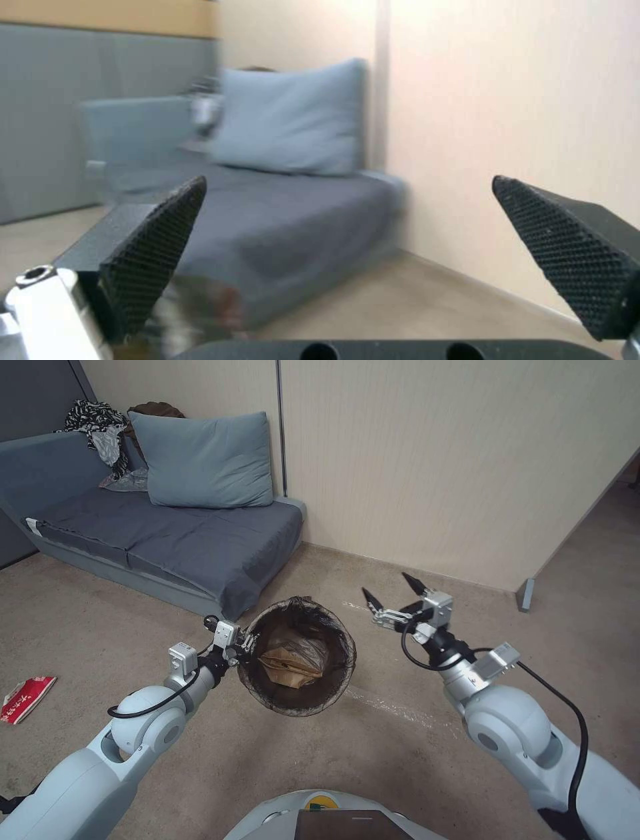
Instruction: Pick up the trash bin, then pick up the garbage from the floor and place it into the trash bin.
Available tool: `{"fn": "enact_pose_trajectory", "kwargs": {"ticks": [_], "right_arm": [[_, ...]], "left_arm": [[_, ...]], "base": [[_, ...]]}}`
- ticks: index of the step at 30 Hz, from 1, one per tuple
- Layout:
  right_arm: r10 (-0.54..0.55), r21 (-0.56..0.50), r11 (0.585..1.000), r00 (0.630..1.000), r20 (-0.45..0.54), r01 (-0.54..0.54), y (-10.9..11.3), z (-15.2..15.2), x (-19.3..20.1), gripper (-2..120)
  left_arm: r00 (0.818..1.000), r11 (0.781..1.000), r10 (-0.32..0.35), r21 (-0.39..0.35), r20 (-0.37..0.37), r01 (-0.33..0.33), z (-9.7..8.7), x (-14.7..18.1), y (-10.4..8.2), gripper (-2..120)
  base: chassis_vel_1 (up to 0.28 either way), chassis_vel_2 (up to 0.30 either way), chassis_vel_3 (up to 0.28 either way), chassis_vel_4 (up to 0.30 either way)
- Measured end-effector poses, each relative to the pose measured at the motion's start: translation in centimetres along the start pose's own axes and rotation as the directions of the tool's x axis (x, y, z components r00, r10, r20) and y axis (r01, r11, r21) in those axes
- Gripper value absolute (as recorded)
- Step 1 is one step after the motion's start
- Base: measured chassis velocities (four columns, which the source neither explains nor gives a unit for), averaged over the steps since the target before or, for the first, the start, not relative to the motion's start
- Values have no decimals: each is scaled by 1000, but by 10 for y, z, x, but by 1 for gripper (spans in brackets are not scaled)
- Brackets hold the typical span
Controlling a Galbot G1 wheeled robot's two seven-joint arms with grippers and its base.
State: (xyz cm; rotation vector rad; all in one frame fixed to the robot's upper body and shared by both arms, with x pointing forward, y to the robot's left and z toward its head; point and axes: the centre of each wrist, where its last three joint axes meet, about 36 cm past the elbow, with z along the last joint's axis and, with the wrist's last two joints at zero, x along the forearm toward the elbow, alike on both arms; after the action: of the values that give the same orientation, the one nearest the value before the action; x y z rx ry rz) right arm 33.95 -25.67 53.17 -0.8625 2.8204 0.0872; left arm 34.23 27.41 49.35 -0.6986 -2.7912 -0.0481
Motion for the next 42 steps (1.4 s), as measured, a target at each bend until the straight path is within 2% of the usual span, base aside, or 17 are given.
{"fn": "enact_pose_trajectory", "kwargs": {"ticks": [3, 4, 6, 7, 9, 10, 12, 13, 14, 17, 18, 19, 22, 27, 42], "right_arm": [[186, 17, 982, 982, -17, -186, 3, 8, 21, 100], [186, 17, 982, 982, -17, -186, 3, 8, 21, 100], [292, 52, 955, 956, -30, -291, 8, 10, 35, 100], [292, 52, 955, 956, -30, -291, 8, 10, 35, 100], [381, 97, 922, 924, -41, -375, 12, 13, 48, 100], [381, 97, 922, 924, -41, -375, 12, 13, 48, 100], [480, 148, 871, 876, -51, -468, 22, 20, 64, 100], [539, 191, 831, 842, -40, -523, 30, 28, 75, 100], [539, 191, 831, 842, -40, -523, 30, 28, 75, 100], [642, 227, 752, 766, -38, -619, 51, 49, 93, 100], [663, 229, 735, 747, -43, -639, 56, 55, 96, 100], [663, 229, 735, 747, -43, -639, 56, 55, 96, 100], [695, 233, 706, 717, -48, -669, 65, 67, 99, 100], [711, 240, 690, 702, -45, -683, 74, 80, 101, 100], [702, 239, 696, 712, -28, -677, 70, 79, 100, 100]], "left_arm": [[1000, 1000, -4, 6, -3, 4, 3, 2, -2, 4], [1000, 1000, -4, 6, -3, 4, 3, 2, -2, 4], [1000, 1000, -4, 18, -3, 4, 6, 4, -6, 4], [1000, 1000, -4, 18, -3, 4, 6, 4, -6, 4], [1000, 1000, -1, 29, -2, 1, 8, 5, -11, 4], [1000, 1000, -1, 29, -2, 1, 8, 5, -11, 4], [1000, 999, 4, 38, -1, -4, 10, 7, -15, 4], [1000, 999, 7, 42, 1, -7, 10, 8, -18, 4], [1000, 999, 7, 42, 1, -7, 10, 8, -18, 4], [1000, 999, 5, 52, 5, -5, 12, 10, -22, 4], [1000, 999, 1, 54, 5, -2, 14, 10, -24, 4], [1000, 999, 1, 54, 5, -2, 14, 10, -24, 4], [1000, 998, -3, 59, 6, 3, 16, 10, -25, 4], [1000, 998, -7, 60, 5, 7, 16, 11, -25, 4], [1000, 998, -12, 60, 9, 12, 16, 10, -23, 4]], "base": [[0, 0, 0, 0], [0, 0, 0, 0], [0, 0, 0, 0], [0, 0, 0, 0], [0, 0, 0, 0], [0, 0, 0, 0], [0, 0, 0, 0], [0, 0, 0, 0], [0, 0, 0, 0], [0, 0, 0, 0], [0, 0, 0, 0], [0, 0, 0, 0], [0, 0, 0, 0], [0, 0, 0, 0], [0, 0, 0, 0]]}}
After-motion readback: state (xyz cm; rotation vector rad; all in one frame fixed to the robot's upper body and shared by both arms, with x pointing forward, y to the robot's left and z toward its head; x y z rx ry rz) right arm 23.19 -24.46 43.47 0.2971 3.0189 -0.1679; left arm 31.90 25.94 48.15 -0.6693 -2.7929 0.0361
